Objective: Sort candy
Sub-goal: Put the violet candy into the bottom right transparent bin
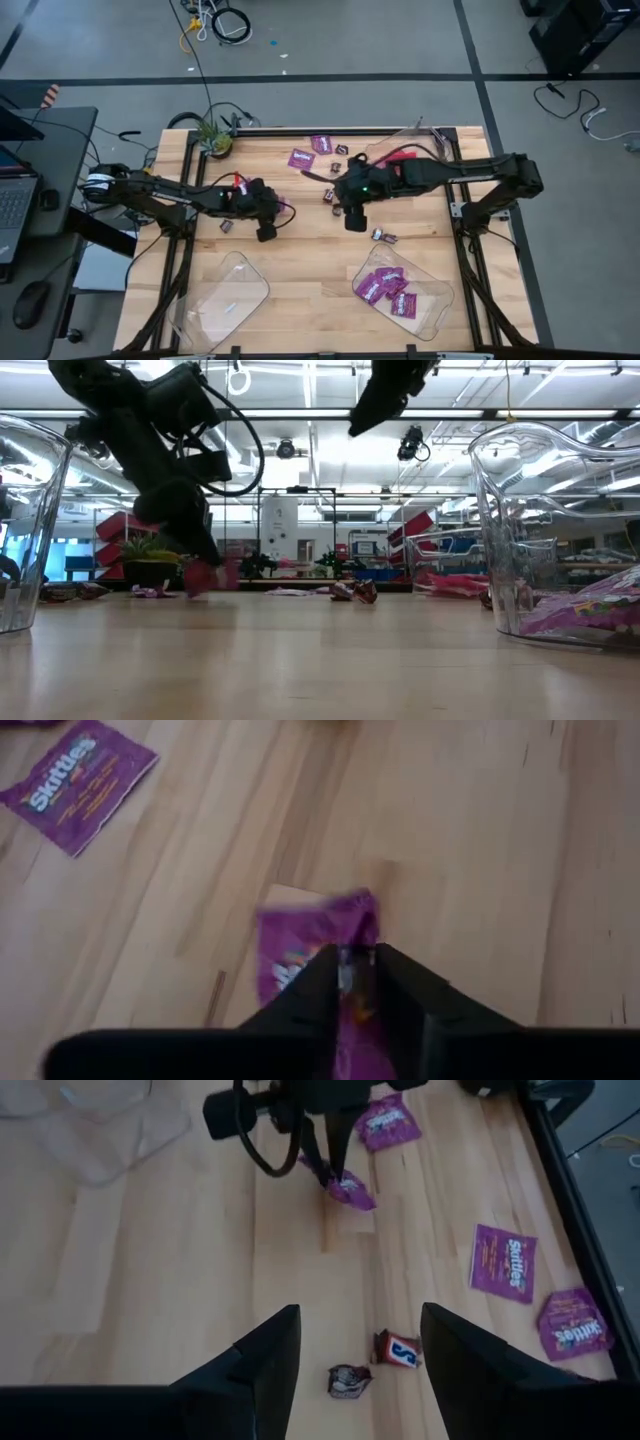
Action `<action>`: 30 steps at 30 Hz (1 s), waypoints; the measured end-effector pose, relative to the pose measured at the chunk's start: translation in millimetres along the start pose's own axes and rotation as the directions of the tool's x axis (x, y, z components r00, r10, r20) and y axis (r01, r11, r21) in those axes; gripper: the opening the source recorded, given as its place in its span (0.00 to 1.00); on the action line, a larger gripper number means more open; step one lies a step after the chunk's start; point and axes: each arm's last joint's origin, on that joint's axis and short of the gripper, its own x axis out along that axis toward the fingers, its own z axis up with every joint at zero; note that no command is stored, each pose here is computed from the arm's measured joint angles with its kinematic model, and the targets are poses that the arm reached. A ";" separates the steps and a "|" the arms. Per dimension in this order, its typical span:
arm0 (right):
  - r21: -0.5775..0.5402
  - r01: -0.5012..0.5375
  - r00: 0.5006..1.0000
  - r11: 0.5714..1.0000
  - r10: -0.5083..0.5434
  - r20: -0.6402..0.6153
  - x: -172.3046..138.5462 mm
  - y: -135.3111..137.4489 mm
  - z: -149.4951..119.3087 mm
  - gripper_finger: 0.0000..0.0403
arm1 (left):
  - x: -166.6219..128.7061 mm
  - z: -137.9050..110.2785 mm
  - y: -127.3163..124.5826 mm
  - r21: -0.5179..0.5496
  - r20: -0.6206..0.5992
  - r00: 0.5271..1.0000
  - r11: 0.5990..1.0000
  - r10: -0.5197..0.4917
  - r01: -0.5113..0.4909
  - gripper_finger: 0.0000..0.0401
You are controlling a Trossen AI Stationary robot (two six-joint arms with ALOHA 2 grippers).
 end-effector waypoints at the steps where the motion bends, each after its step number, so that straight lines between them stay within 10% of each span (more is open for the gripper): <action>1: -0.003 0.000 1.000 1.000 0.000 -0.003 3.4 0.3 0.1 0.48 | 0.0 -0.4 0.0 0.001 -0.004 1.000 1.000 0.000 0.000 0.21; 12: -0.030 0.001 0.999 1.000 -0.002 -0.036 25.1 2.0 -1.2 0.49 | 0.0 -3.7 -2.0 0.004 -0.040 0.998 0.998 -0.058 0.058 0.53; 19: -0.034 0.000 0.999 0.999 -0.001 -0.033 26.3 2.2 -0.9 0.48 | 13.9 -14.8 -5.6 0.020 -0.131 0.988 0.996 -0.079 0.083 0.56; 24: -0.039 0.000 1.000 0.999 -0.001 -0.029 26.4 2.2 -0.5 0.48 | 24.1 -18.4 -7.2 0.033 -0.161 0.986 0.998 -0.047 0.053 0.47; 30: -0.042 0.001 0.999 0.999 -0.003 -0.044 25.8 2.1 -2.0 0.43 | 22.6 -17.7 -8.7 0.035 -0.155 0.986 0.997 -0.063 0.069 0.11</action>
